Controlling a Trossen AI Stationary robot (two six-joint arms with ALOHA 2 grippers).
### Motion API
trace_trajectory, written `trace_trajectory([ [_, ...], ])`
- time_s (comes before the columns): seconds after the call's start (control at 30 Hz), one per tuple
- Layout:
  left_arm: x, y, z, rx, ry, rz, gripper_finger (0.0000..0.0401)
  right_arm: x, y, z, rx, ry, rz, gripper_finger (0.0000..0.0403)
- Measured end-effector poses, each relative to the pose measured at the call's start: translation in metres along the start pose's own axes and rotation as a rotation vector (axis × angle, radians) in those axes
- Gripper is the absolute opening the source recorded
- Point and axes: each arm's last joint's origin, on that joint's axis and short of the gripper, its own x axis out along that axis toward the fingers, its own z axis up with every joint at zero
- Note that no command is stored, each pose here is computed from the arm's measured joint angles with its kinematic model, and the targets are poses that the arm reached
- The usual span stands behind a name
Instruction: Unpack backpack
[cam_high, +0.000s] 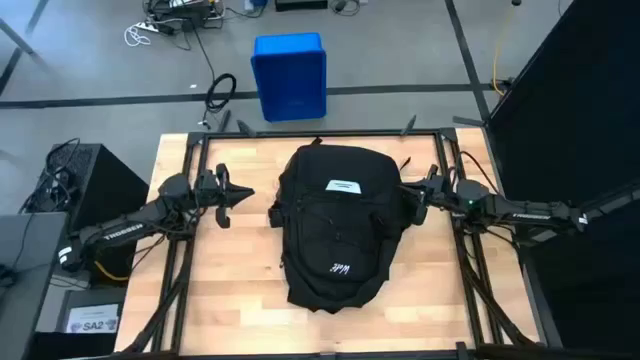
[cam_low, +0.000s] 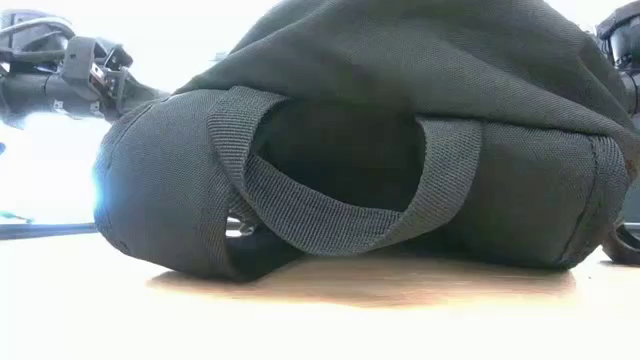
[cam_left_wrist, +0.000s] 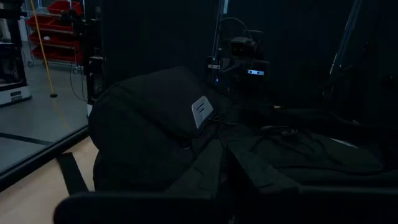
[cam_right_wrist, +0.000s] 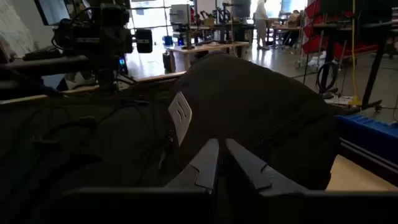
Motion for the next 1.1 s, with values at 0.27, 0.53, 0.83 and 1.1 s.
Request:
trace_trajectory([
  [0.27, 0.0, 0.0, -0.0001, 0.0, 0.0, 0.0, 0.0, 0.0, 0.0, -0.0001, 0.0, 0.001, 0.0, 0.0009],
  [0.53, 0.0, 0.0, -0.0002, -0.001, 0.001, 0.0, 0.0, 0.0, 0.0, 0.0, 0.0, 0.0, 0.0, 0.0002],
  [0.83, 0.0, 0.0, -0.0002, -0.001, 0.001, 0.0, 0.0, 0.0, 0.0, -0.0001, 0.0, 0.001, 0.0, 0.0009],
  [1.1, 0.0, 0.0, -0.0001, -0.001, 0.0, 0.0, 0.0, 0.0, 0.0, 0.0, 0.0, 0.0, 0.0, 0.0003],
])
